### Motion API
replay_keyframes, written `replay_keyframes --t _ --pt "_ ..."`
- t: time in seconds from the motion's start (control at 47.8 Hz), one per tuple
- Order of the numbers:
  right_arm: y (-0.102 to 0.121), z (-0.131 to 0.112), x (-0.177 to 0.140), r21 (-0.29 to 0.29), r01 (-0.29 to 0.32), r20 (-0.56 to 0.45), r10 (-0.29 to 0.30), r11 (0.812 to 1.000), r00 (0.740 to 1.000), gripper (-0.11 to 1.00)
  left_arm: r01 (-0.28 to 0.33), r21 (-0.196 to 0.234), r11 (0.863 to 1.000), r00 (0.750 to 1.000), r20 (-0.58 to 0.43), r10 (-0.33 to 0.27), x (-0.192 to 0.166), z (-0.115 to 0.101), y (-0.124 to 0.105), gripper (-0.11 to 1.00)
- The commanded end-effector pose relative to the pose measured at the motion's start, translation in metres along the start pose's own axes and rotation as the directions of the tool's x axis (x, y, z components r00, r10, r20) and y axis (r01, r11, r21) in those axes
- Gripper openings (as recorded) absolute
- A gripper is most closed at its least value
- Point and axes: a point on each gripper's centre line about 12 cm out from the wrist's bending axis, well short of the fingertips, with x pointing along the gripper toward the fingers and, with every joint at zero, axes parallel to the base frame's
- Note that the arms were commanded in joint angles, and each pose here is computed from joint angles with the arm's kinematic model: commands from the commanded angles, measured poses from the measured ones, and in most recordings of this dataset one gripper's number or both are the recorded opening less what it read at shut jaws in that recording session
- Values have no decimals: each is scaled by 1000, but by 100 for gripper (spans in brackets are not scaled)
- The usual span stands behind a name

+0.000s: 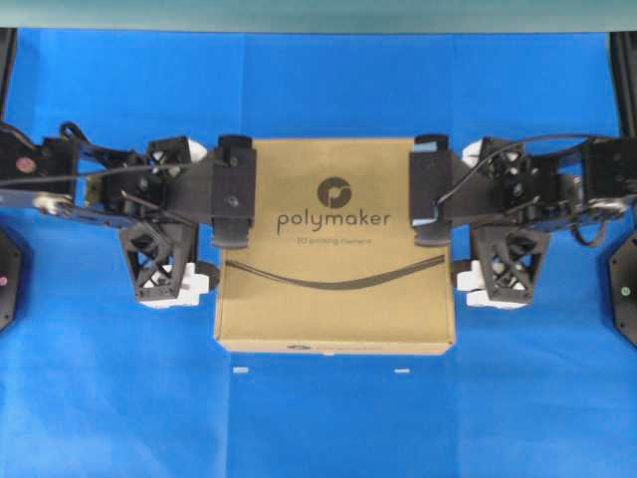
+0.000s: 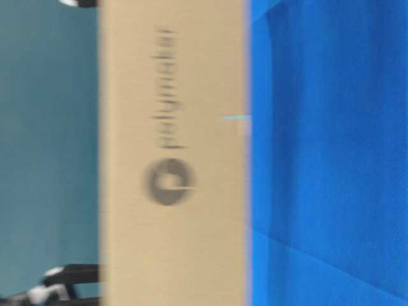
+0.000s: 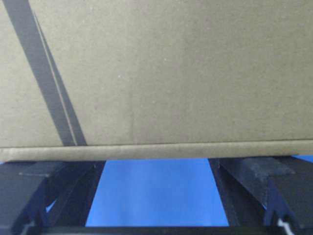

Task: Lift up the cardboard box by clamping it between your arms.
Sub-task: 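Squeeze the box between both grippers and lift it off the table, then hold the box raised between both grippers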

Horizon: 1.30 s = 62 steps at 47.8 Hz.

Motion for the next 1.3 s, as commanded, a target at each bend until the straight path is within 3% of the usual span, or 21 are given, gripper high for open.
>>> replay_keyframes --t 0.0,0.46,0.585,1.087,1.275 --pt "0 37 -43 23 -9 132 5 1000 991 99 -3 -20 1000 991 136 5 -40 42 3 89" --pt "1 75 -136 22 -12 177 8 1000 984 98 -5 -32 999 984 178 10 -124 94 7 88" --pt "1 77 -149 20 -12 173 9 1000 985 98 -4 -36 999 987 163 9 -138 104 7 88" --pt "-2 70 -138 27 -6 130 3 1000 991 98 -3 -36 999 991 134 8 -134 108 8 88" --pt "-3 60 -113 25 -5 89 2 1000 996 98 -2 -38 999 994 110 6 -119 103 6 88"
